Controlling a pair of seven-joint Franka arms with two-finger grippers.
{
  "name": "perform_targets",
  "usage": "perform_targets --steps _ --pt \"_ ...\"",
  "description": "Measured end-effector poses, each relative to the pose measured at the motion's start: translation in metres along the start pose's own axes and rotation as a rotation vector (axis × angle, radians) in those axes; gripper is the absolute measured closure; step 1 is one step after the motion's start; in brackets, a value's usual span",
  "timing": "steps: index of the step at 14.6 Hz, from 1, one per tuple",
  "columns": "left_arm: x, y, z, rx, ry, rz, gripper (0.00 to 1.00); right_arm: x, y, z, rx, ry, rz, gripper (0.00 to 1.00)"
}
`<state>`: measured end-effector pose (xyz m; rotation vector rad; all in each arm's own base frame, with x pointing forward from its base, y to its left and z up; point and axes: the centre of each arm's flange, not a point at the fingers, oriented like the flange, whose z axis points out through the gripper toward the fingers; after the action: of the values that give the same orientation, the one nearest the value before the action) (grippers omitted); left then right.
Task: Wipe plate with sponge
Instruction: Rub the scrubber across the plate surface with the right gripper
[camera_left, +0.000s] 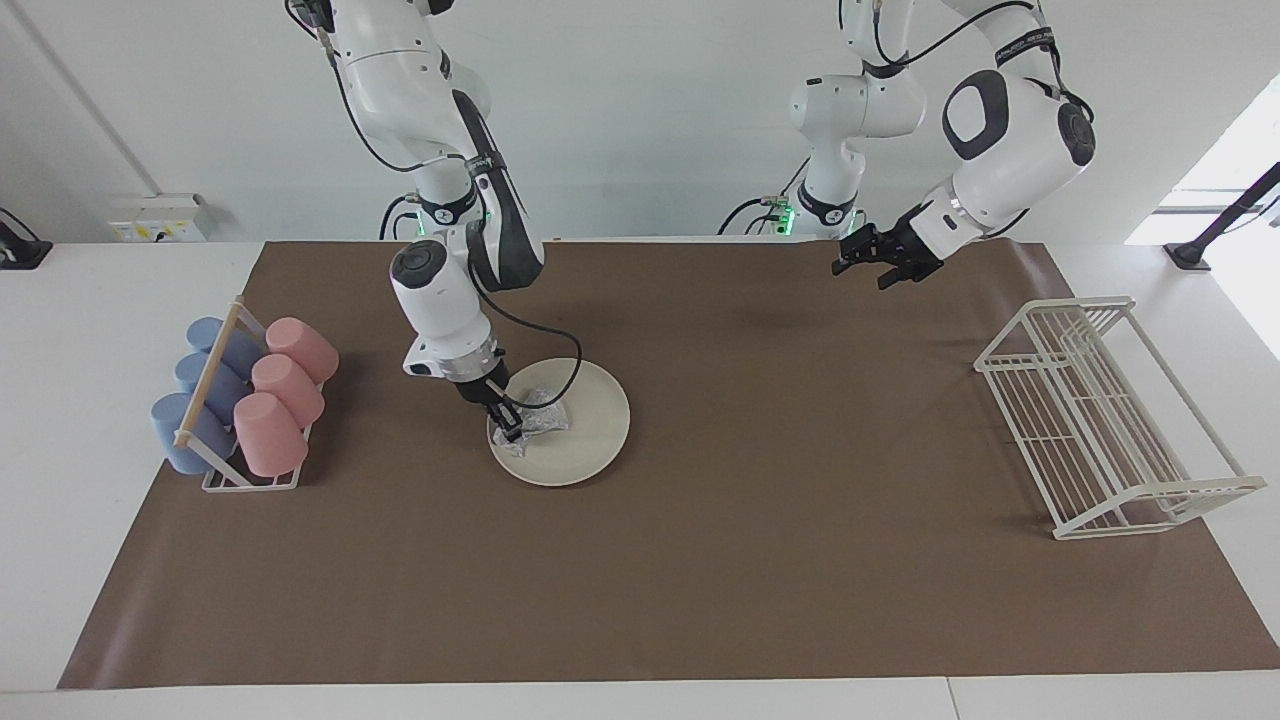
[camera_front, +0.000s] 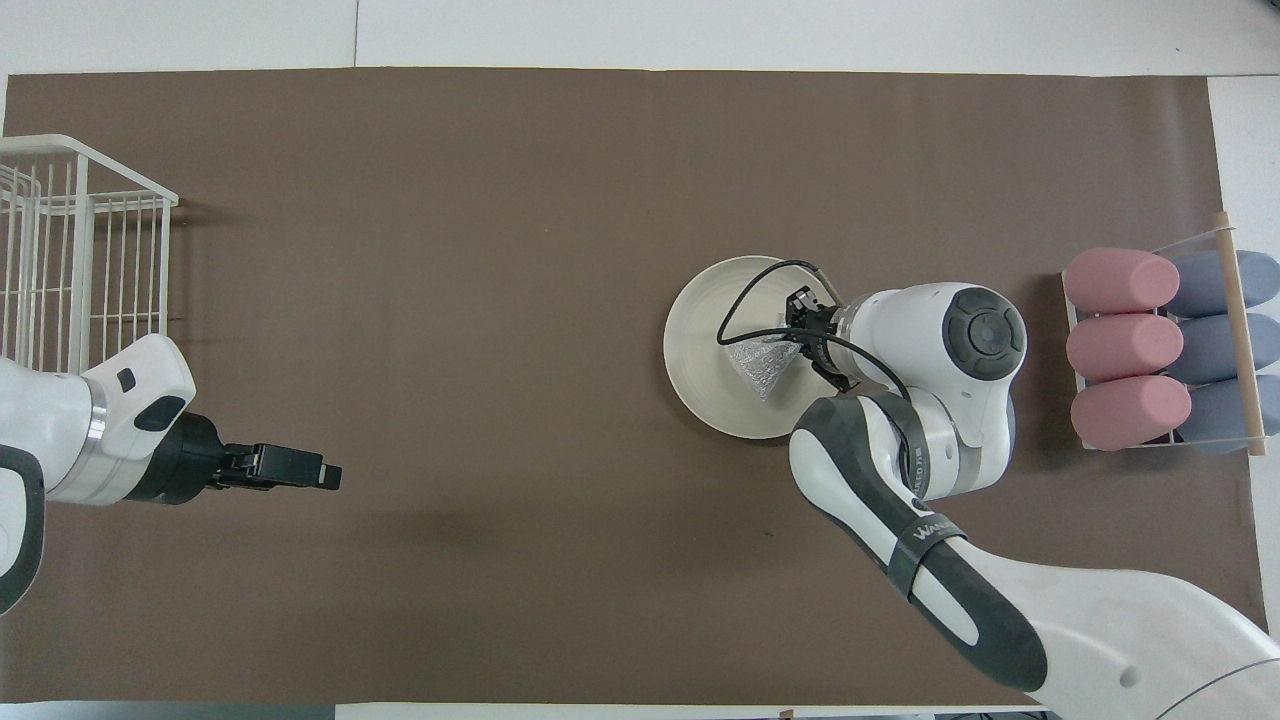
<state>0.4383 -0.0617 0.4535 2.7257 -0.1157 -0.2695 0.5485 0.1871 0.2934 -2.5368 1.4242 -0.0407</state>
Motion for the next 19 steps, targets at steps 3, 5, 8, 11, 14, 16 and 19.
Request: perform_targets --steps 3,5,8,11,14,16,19 --pt "0.001 0.002 0.001 0.004 0.008 -0.028 0.00 -0.042 -0.008 0.005 -0.003 -0.014 0.037 0.90" --pt "0.002 0.003 0.001 0.005 0.008 -0.031 0.00 -0.047 -0.008 0.006 -0.005 -0.016 0.039 0.90" --pt "0.002 0.003 0.001 0.006 0.009 -0.033 0.00 -0.041 -0.007 0.005 -0.004 -0.014 -0.010 0.90" --pt "0.002 0.004 0.000 0.006 0.011 -0.041 0.00 0.000 0.001 0.000 0.002 0.000 -0.061 0.90" --pt "0.003 0.005 0.001 0.009 0.016 -0.066 0.00 0.012 0.004 -0.001 0.002 0.005 -0.061 0.90" --pt "0.003 0.010 0.002 0.013 0.022 -0.105 0.00 0.004 0.002 0.000 0.001 0.001 -0.039 0.90" --pt "0.005 0.024 0.006 0.023 0.036 -0.142 0.00 -0.032 -0.005 0.004 -0.003 -0.012 0.000 0.90"
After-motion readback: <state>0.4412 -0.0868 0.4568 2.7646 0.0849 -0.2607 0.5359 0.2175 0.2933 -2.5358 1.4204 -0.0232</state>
